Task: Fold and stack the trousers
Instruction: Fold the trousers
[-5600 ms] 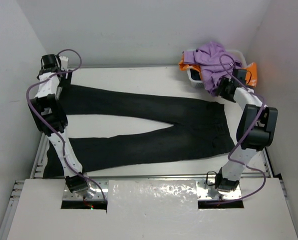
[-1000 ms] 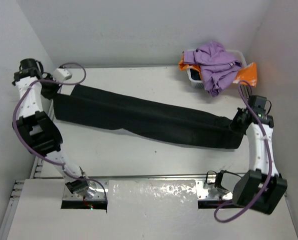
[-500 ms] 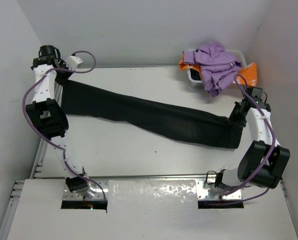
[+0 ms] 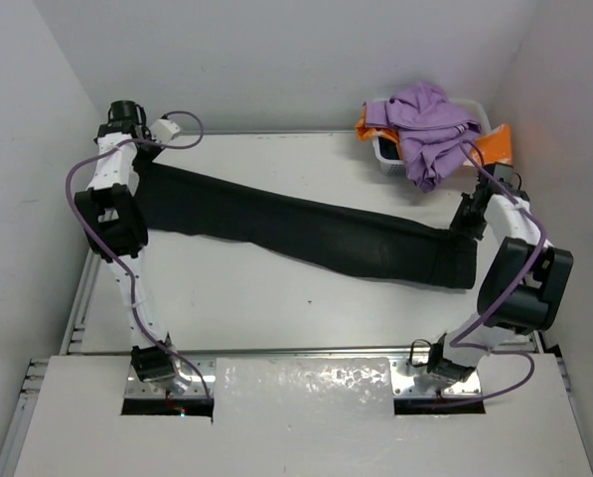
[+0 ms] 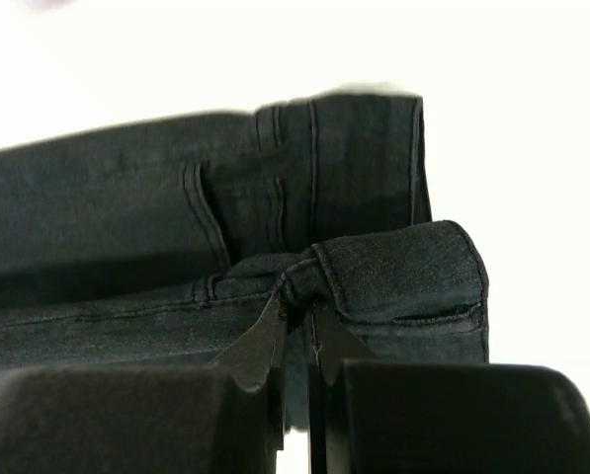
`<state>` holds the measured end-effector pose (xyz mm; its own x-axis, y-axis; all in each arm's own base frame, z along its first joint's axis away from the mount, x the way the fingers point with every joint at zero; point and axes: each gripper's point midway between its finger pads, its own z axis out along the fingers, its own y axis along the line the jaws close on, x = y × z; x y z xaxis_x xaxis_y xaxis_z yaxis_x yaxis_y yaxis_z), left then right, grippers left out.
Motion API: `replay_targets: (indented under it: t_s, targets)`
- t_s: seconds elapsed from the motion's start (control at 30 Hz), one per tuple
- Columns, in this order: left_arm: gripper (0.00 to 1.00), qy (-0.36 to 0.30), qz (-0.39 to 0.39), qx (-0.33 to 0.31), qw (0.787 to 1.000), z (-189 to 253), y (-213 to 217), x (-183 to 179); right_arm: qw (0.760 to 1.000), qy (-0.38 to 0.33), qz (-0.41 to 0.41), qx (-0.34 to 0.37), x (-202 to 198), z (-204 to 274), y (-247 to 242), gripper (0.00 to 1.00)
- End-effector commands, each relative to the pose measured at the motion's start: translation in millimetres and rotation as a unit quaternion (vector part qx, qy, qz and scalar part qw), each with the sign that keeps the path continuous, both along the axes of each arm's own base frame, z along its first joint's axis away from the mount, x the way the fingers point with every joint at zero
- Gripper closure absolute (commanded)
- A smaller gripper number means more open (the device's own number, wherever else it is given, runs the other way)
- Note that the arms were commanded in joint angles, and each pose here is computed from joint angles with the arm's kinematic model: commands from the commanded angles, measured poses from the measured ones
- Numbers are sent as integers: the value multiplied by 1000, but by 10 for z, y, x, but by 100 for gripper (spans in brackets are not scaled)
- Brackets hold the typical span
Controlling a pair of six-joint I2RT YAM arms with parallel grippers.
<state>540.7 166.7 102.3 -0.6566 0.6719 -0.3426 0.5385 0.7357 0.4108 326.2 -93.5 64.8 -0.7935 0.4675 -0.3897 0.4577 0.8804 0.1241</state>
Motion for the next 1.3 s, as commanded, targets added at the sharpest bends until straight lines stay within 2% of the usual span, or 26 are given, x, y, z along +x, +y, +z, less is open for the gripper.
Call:
replay_targets:
  t_s: [0.0,0.07,0.13,0.17,0.2,0.23,0.3,0.37,0.43,0.47,0.53,0.57,0.63,0.67,0.7,0.73,0.77,0.83,1.0,1.2,1.27]
  targets:
    - [100,-129,96,81,984,455,530,412,995,-34,-41,-84,281,140,-466,95]
    - [100,-145,112,82,980,393,556,503,995,-33,-46,-85,370,94,-513,95]
    - [95,-148,130,86,977,324,597,518,994,-28,-51,-90,422,62,-560,89]
    - [90,-155,138,90,974,311,635,542,994,-34,-52,-95,495,113,-602,82]
    - [73,-152,147,91,973,234,655,541,994,-21,-52,-95,508,46,-619,57]
    - [63,-153,161,97,970,219,695,530,994,-15,-47,-101,524,36,-644,48]
    - [42,-156,187,109,964,176,773,514,993,-16,-42,-111,619,100,-710,36]
    - [33,-169,207,120,956,249,841,530,990,-23,-43,-133,687,262,-807,32]
    - [32,-177,235,123,948,344,895,495,987,-47,-41,-145,765,506,-818,32]
    - [32,-193,248,112,943,488,887,505,987,-58,-37,-148,782,592,-787,33]
    - [32,-192,244,79,947,581,777,467,982,-89,-11,-164,814,841,-581,34]
    - [32,-209,238,58,947,818,694,441,979,-98,-1,-179,822,929,-506,35]
    - [32,-199,209,-12,957,797,397,386,971,-112,46,-204,789,1077,-128,38]
    - [35,-212,188,-35,958,1022,257,315,969,-110,52,-216,741,1092,-26,50]
    - [38,-180,140,-79,970,815,-26,245,969,-117,61,-209,714,1083,116,60]
    - [41,-169,125,-91,973,774,-139,176,972,-122,69,-186,615,971,371,70]
    - [49,-150,115,-99,977,675,-245,38,974,-135,70,-170,607,923,480,86]
    - [55,-87,81,-107,987,317,-458,-142,981,-135,60,-123,437,642,763,100]
    - [58,-7,111,-118,987,-400,-480,-265,992,-89,44,-71,115,5,965,100]
    - [55,-18,207,-107,972,-740,-176,-96,998,14,49,-33,80,-563,941,100]
    - [55,3,228,-95,969,-910,-79,-191,999,13,32,-17,183,-612,808,100]
